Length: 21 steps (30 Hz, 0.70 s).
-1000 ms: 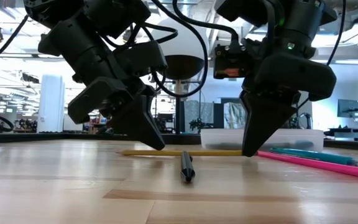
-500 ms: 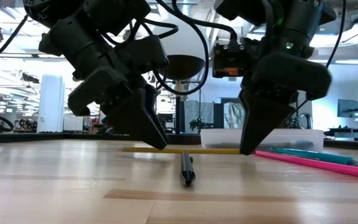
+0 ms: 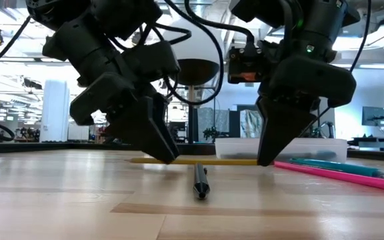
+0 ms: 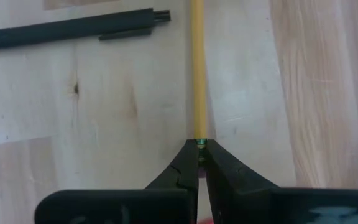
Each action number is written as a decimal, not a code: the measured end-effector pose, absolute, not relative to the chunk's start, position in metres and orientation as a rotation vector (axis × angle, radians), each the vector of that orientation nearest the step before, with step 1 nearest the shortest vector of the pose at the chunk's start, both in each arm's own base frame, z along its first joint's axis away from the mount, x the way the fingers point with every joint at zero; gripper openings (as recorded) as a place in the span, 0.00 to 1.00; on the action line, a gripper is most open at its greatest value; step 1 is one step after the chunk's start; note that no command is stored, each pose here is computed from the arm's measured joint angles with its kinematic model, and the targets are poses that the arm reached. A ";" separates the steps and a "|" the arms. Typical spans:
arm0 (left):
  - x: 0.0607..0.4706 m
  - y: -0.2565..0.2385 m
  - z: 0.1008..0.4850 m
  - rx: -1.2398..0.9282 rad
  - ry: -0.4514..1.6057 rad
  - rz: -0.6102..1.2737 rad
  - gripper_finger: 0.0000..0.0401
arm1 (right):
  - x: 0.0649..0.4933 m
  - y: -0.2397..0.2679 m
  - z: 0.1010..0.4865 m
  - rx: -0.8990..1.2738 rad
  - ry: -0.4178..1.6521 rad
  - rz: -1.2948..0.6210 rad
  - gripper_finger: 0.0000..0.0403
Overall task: Pick & place school supplies into a supply box
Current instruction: Put the yellow pencil into the orange supply box
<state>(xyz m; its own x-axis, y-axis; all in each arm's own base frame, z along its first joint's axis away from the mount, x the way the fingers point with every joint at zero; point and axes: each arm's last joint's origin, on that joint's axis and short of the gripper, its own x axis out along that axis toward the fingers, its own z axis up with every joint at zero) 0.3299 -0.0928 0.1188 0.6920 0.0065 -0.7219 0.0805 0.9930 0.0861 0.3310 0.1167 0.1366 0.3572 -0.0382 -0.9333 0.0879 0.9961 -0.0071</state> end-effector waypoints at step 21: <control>0.327 -0.084 0.114 0.092 0.878 0.018 0.46 | 0.340 0.122 0.154 0.007 1.185 -0.076 0.00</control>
